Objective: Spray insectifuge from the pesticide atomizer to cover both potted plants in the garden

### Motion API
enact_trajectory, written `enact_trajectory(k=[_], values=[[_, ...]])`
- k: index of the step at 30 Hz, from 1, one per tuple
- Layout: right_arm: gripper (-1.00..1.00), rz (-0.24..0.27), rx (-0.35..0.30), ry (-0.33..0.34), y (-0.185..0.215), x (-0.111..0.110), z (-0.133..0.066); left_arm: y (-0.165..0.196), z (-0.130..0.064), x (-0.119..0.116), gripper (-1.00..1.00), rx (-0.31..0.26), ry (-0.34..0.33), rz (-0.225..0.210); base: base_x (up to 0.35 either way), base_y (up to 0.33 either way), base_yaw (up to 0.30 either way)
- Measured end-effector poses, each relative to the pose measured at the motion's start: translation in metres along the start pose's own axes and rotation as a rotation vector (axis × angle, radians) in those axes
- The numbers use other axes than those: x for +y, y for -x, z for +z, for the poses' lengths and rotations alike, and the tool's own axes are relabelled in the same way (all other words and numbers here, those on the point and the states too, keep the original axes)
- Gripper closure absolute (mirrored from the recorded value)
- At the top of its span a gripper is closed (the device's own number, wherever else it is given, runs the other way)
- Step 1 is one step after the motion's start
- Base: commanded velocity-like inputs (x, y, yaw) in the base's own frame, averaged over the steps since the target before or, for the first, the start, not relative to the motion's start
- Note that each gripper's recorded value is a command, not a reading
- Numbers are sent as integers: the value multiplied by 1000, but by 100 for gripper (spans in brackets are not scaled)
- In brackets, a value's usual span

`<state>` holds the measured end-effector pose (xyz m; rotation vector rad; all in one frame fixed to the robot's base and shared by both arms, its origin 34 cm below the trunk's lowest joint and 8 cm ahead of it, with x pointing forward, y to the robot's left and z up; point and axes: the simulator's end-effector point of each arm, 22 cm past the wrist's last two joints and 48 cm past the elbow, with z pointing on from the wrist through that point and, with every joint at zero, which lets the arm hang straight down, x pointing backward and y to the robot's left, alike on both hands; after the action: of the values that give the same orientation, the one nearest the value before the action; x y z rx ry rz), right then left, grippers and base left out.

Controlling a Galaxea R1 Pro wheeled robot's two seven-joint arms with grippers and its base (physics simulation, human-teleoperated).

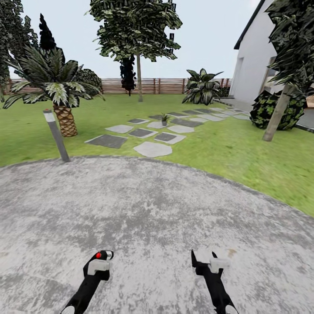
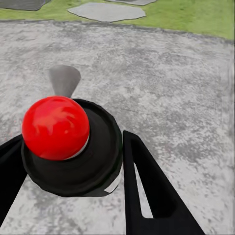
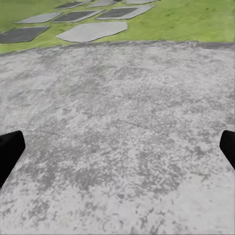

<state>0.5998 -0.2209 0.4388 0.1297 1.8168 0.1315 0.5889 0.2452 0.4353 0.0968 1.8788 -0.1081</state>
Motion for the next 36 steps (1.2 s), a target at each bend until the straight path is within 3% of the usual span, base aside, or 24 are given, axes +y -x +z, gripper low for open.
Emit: enact_trajectory(k=[6, 10, 15, 33, 36], values=[[-100, -5, -11, 11, 5, 4, 2, 7, 4, -9, 100, -16, -22, 9, 283, 0, 0], [-100, -55, -4, 48, 2, 13, 1, 26, 8, -8, 100, -57, -23, 20, 293, 0, 0], [-100, -102, 3, 84, -2, 22, -1, 22, 5, -9, 100, -50, -26, 21, 327, 0, 0], [-100, -105, 24, 63, -10, 12, -4, 22, 2, -3, 100, -53, -1, 14, 332, 0, 0], [-100, -105, 23, 60, -10, 11, -4, 24, 2, 2, 100, -59, 15, -7, 332, 0, 0]])
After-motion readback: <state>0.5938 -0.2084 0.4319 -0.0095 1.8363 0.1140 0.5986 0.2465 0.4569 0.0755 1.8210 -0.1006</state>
